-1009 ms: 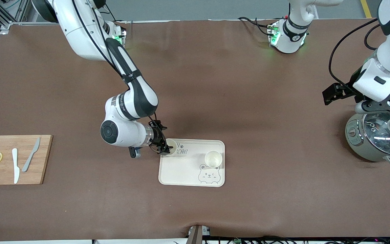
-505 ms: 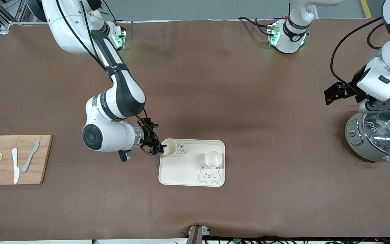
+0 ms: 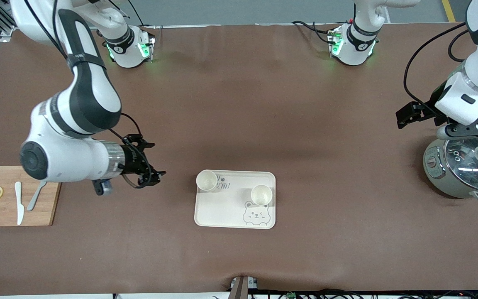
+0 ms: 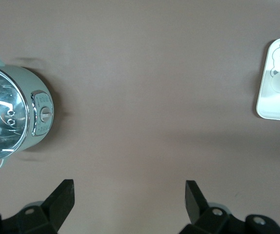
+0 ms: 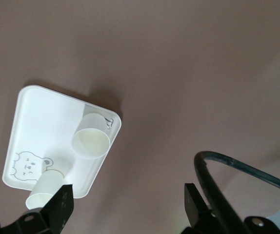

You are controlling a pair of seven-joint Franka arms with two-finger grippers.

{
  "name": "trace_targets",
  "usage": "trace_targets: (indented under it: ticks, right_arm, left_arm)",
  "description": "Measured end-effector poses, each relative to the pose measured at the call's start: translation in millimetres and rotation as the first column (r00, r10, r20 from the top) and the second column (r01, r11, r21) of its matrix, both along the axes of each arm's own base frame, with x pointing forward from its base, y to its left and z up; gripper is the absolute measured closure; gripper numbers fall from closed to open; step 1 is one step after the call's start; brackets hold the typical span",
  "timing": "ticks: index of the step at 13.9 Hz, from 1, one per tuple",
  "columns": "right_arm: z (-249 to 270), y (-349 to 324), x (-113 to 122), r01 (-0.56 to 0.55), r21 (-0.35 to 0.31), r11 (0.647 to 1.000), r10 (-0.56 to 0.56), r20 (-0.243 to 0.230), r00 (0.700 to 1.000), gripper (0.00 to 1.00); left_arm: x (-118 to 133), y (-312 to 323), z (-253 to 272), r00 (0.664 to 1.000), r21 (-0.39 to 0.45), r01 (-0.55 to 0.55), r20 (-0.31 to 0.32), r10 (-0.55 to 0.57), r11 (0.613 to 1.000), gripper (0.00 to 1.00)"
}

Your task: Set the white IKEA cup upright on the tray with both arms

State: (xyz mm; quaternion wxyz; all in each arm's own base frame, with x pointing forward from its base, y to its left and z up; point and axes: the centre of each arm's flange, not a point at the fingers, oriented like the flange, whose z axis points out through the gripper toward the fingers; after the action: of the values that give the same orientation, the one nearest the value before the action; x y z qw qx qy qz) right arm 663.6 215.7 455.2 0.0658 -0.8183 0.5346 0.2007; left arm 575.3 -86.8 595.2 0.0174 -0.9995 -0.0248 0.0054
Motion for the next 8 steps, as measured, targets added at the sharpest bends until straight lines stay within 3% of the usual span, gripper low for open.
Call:
trace_targets:
  ticks: [1,4,8]
  right_arm:
    - [12.7,-2.9,-4.1,-0.041,-0.003,0.999,0.041,0.019,0.999,0.0]
    - [42.7,-29.5,-20.8,-0.199,0.003,0.98,0.199,0.015,0.98,0.0]
    - [68.9,-99.8,-35.5,-0.419,-0.037,0.907,0.42,0.032,0.907,0.0]
  left_arm:
    - [0.8,-0.2,-1.8,1.0,0.0,0.0,-0.001,0.0,1.0,0.0]
    - [1.5,-0.1,-4.9,1.0,0.001,0.0,-0.007,0.0,1.0,0.0]
    - [3.0,0.2,-8.7,1.0,0.002,-0.001,-0.013,0.001,1.0,0.0]
